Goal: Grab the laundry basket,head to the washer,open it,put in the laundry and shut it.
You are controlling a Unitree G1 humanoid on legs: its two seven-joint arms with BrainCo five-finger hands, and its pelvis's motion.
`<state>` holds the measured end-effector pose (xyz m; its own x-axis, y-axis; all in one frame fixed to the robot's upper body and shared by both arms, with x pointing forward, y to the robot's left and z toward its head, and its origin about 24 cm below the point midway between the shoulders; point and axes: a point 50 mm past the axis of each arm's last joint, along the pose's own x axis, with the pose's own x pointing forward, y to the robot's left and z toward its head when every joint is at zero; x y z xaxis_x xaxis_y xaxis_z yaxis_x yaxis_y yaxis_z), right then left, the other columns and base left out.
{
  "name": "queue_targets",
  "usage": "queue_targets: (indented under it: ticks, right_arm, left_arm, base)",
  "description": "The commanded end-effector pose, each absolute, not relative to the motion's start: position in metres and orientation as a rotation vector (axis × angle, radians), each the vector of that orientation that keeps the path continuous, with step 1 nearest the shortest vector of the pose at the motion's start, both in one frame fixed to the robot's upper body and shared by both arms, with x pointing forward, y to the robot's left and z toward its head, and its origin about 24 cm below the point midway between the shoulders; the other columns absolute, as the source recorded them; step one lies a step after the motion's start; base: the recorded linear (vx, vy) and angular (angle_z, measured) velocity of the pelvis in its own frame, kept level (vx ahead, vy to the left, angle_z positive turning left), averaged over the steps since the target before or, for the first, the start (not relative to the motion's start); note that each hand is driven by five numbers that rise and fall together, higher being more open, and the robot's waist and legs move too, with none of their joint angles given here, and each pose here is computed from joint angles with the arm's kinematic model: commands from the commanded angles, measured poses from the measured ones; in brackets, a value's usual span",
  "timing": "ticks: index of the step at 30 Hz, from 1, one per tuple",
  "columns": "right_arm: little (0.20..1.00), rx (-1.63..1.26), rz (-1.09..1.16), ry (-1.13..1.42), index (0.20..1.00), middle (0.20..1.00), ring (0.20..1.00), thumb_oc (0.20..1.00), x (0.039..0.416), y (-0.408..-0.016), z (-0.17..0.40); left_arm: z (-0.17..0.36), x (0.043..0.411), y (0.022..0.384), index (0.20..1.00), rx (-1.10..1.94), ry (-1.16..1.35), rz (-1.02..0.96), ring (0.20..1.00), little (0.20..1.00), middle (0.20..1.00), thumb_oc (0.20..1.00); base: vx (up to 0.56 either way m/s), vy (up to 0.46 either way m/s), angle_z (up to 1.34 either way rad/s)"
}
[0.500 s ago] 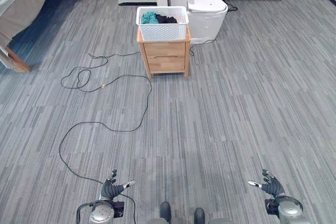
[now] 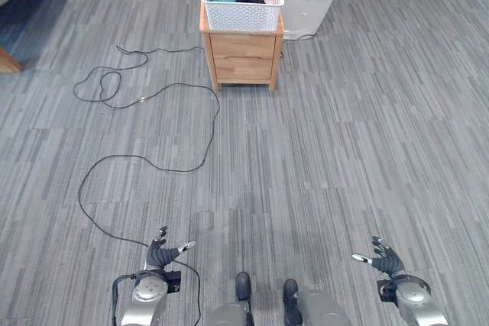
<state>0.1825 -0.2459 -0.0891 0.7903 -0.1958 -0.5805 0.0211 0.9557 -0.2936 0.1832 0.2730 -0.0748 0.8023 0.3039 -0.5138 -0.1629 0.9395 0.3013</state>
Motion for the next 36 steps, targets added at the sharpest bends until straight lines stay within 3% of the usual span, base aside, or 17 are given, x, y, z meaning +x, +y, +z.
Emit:
queue_targets:
  ticks: [1, 21, 30, 36]
  right_arm:
    - [1.0, -0.33, -0.092, 0.538, 1.0, 1.0, 1.0, 1.0, 0.203, -0.238, -0.072]
    - [1.0, -0.409, -0.159, 0.578, 1.0, 1.0, 1.0, 1.0, 0.19, -0.267, -0.072]
    - [1.0, -0.424, -0.134, 0.604, 1.0, 1.0, 1.0, 1.0, 0.187, -0.257, -0.081]
    - [1.0, -0.391, -0.087, 0.565, 1.0, 1.0, 1.0, 1.0, 0.199, -0.238, -0.078]
  left_arm:
    - [-0.068, 0.183, 0.282, 1.0, 0.208, 0.542, 0.308, 1.0, 1.0, 1.0, 1.0]
    - [-0.085, 0.184, 0.253, 1.0, 0.235, 0.612, 0.164, 1.0, 1.0, 1.0, 1.0]
    - [-0.09, 0.168, 0.265, 1.0, 0.256, 0.655, 0.217, 1.0, 1.0, 1.0, 1.0]
    - [-0.086, 0.179, 0.268, 1.0, 0.298, 0.641, 0.199, 1.0, 1.0, 1.0, 1.0]
  base:
    - [0.25, 0.003, -0.14]
    - [0.2, -0.091, 0.32]
    - [0.47, 0.118, -0.28]
    - [0.32, 0.154, -0.29]
